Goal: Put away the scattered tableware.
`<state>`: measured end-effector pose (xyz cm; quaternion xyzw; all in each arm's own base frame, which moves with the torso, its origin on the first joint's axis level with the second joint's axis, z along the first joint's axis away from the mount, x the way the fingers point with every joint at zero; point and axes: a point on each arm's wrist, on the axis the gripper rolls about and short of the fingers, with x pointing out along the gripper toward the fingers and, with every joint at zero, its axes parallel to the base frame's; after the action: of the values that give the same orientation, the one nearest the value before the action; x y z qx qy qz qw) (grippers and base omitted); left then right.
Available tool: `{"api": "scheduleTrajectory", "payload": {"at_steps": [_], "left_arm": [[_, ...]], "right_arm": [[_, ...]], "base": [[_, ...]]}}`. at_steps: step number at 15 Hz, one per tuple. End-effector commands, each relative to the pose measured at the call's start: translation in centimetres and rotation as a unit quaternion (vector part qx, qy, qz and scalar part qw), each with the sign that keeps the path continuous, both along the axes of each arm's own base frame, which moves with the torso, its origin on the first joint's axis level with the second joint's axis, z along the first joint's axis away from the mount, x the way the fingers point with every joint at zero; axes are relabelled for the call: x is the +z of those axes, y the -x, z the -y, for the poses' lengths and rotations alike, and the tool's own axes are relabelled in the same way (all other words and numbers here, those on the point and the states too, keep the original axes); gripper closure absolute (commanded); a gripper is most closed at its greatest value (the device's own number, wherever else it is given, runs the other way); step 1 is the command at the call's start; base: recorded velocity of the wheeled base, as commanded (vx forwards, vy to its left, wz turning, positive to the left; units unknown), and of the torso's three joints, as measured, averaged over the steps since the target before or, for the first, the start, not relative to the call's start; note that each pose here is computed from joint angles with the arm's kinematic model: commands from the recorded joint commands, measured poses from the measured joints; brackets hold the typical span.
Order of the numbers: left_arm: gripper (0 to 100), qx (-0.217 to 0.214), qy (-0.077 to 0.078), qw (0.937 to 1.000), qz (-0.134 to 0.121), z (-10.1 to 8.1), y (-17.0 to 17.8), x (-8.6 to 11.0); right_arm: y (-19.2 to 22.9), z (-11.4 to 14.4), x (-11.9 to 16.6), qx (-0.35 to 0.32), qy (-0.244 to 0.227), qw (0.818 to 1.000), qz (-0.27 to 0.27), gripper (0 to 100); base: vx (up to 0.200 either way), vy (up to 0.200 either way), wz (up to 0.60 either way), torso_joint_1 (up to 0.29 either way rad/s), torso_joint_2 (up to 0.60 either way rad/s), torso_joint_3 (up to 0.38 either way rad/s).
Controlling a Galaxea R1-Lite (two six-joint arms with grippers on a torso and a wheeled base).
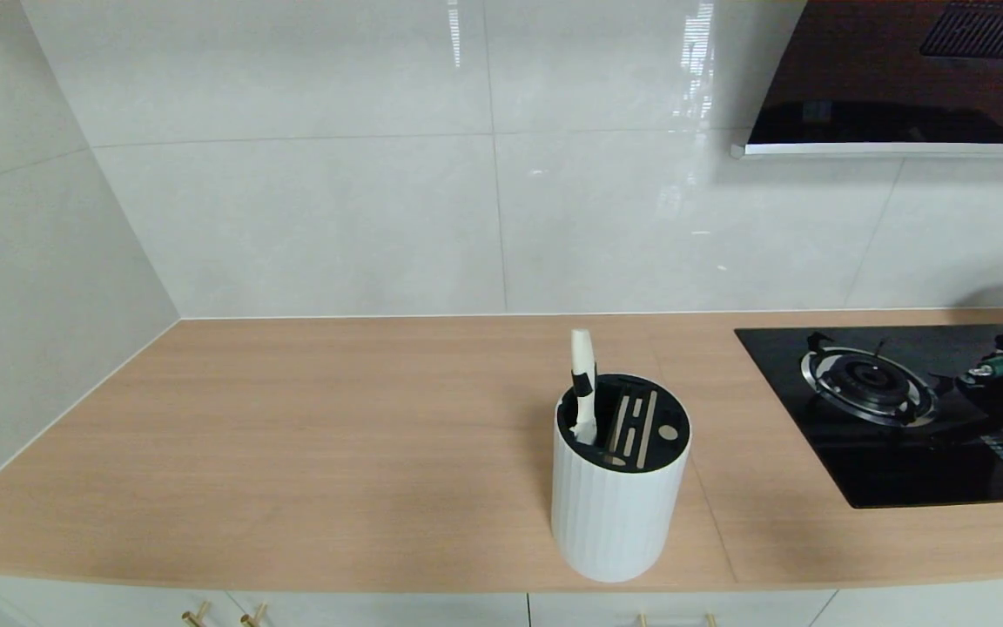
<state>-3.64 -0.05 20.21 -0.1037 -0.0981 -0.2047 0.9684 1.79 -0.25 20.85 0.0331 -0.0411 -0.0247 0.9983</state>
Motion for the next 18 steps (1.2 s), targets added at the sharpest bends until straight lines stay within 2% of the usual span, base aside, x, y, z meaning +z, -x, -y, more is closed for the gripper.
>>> {"api": "scheduleTrajectory", "payload": {"at_steps": [1, 2, 3, 4, 5, 6, 7, 9, 10, 12, 13, 14, 15, 17, 18], "left_arm": [[0, 0.071, -0.005, 0.9951, 0.069, 0.5, 3.3, -2.7], [0, 0.085, -0.018, 0.9948, 0.054, 0.5, 2.8, -3.9], [0, 0.113, -0.034, 0.9915, 0.055, 0.4, 2.3, -4.5], [0, 0.190, -0.040, 0.9790, 0.063, 0.1, 1.3, -5.6], [0, 0.223, -0.071, 0.9710, 0.050, -0.1, 0.1, -7.7], [0, 0.232, -0.086, 0.9682, 0.040, -0.1, -0.5, -8.8], [0, 0.262, -0.103, 0.9594, -0.014, -0.2, -1.2, -10.8], [0, 0.299, -0.123, 0.9421, -0.088, -0.5, -1.3, -12.3], [0, 0.293, -0.122, 0.9442, -0.088, -0.4, -1.3, -12.2], [0, 0.255, -0.108, 0.9570, -0.088, -0.3, -1.3, -12.4], [0, 0.216, -0.094, 0.9669, -0.098, -0.1, -1.4, -12.6], [0, 0.216, -0.104, 0.9659, -0.097, -0.1, -1.4, -12.6], [0, 0.216, -0.107, 0.9657, -0.097, -0.1, -1.4, -12.6], [0, 0.216, -0.103, 0.9660, -0.098, -0.1, -1.4, -12.6], [0, 0.216, -0.103, 0.9660, -0.098, -0.1, -1.4, -12.6]], "right_arm": [[6.3, 1.0, -1.8, -0.087, -0.008, 0.993, 0.077, 0], [7.1, 0.9, -2.3, -0.108, -0.007, 0.991, 0.083, 0], [7.7, 0.8, -2.7, -0.118, -0.008, 0.989, 0.090, 0], [8.3, 0.6, -3.3, -0.132, -0.008, 0.986, 0.099, 0], [8.7, 0.5, -4.4, -0.137, -0.006, 0.985, 0.103, 0], [8.4, 0.5, -4.9, -0.138, -0.004, 0.986, 0.091, 0], [6.9, 0.6, -7.2, -0.167, -0.004, 0.985, 0.048, 0], [5.3, 0.8, -10.1, -0.205, 0.001, 0.978, 0.020, 0], [4.6, 0.8, -11.7, -0.206, 0.016, 0.978, 0.007, 0], [4.3, 0.7, -12.9, -0.193, 0.019, 0.980, -0.030, 0], [4.3, 0.6, -12.7, -0.177, 0.010, 0.984, -0.020, 0], [4.2, 0.5, -12.8, -0.133, 0.013, 0.991, -0.020, 0], [4.2, 0.3, -12.8, -0.100, 0.016, 0.995, -0.019, 0], [4.1, 0.1, -12.9, -0.040, 0.007, 0.999, -0.022, 0], [4.1, -0.2, -13.3, 0.010, 0.008, 0.999, -0.045, 0]], "base": [[0.000, 0.000, 0.00, 0.000, 0.00, 0.000], [0.000, 0.000, 0.00, 0.000, 0.00, 0.000], [0.000, 0.000, 0.00, 0.000, 0.00, 0.000], [0.000, 0.000, 0.00, 0.000, 0.00, 0.000], [0.000, 0.000, 0.00, 0.000, 0.00, 0.000], [0.000, 0.000, 0.00, 0.000, 0.00, 0.000], [0.000, 0.000, 0.00, 0.000, 0.00, 0.000], [0.000, 0.000, 0.00, 0.000, 0.00, 0.000], [0.000, 0.000, 0.00, 0.000, 0.00, 0.000], [0.000, 0.000, 0.00, 0.000, 0.00, 0.000], [0.000, 0.000, 0.00, 0.000, 0.00, 0.000], [0.000, 0.000, 0.00, 0.000, 0.00, 0.000], [0.000, 0.000, 0.00, 0.000, 0.00, 0.000], [0.000, 0.000, 0.00, 0.000, 0.00, 0.000], [0.000, 0.000, 0.00, 0.000, 0.00, 0.000]]}}
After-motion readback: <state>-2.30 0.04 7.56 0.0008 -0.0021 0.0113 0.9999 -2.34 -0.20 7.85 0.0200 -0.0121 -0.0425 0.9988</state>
